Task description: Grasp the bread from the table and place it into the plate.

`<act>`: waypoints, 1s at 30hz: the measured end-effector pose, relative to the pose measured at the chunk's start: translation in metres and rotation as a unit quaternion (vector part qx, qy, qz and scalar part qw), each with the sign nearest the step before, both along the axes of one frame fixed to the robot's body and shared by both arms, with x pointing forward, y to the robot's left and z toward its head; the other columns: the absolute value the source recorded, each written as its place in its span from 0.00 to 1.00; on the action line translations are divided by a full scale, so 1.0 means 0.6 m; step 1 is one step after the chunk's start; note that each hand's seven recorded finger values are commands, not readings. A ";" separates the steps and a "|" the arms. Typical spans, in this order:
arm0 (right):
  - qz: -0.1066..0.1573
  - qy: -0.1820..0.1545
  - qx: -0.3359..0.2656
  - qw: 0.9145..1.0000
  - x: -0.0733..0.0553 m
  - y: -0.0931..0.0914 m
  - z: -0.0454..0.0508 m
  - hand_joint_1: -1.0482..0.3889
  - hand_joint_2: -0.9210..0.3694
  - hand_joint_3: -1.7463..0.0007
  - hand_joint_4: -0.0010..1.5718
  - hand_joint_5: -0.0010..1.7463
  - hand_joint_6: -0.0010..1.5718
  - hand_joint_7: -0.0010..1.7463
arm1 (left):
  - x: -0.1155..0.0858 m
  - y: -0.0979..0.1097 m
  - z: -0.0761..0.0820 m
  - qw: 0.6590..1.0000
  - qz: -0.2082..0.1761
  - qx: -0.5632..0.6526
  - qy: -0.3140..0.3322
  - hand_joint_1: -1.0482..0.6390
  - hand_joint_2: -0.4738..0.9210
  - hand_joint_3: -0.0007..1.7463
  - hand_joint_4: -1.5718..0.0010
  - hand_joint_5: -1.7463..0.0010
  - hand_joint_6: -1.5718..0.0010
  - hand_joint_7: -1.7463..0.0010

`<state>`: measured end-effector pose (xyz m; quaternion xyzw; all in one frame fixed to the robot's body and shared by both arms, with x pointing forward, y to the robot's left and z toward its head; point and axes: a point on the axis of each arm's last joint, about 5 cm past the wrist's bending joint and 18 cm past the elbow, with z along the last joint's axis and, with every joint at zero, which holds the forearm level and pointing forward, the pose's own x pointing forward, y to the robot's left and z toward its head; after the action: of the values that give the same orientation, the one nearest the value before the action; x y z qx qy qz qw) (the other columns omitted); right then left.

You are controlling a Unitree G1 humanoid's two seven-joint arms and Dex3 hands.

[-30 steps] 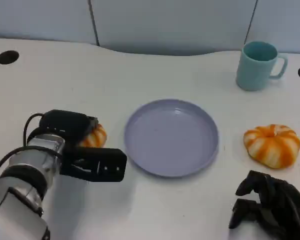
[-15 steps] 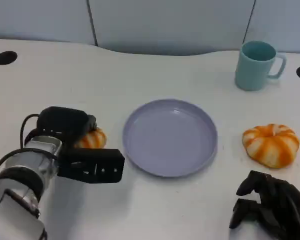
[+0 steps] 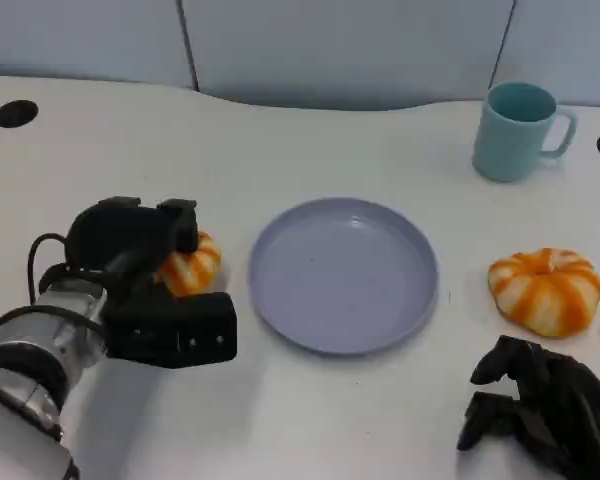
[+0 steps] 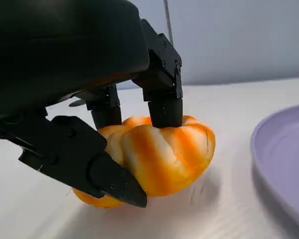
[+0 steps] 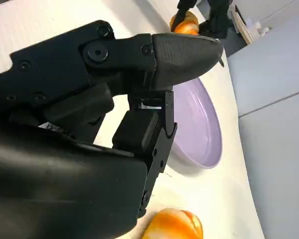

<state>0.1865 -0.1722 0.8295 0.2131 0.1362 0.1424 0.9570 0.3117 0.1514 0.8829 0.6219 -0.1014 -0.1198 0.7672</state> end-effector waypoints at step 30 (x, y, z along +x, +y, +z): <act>0.013 -0.004 -0.002 1.000 0.005 0.008 0.001 0.43 0.00 0.76 0.80 0.61 0.72 0.57 | 0.022 -0.098 0.076 0.970 -0.208 -0.113 -0.058 0.48 0.78 0.61 0.41 0.00 0.51 0.00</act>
<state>0.1892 -0.1677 0.8303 0.2090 0.1358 0.1557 0.9558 0.3249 0.0929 0.9286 0.5026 -0.2856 -0.2280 0.7835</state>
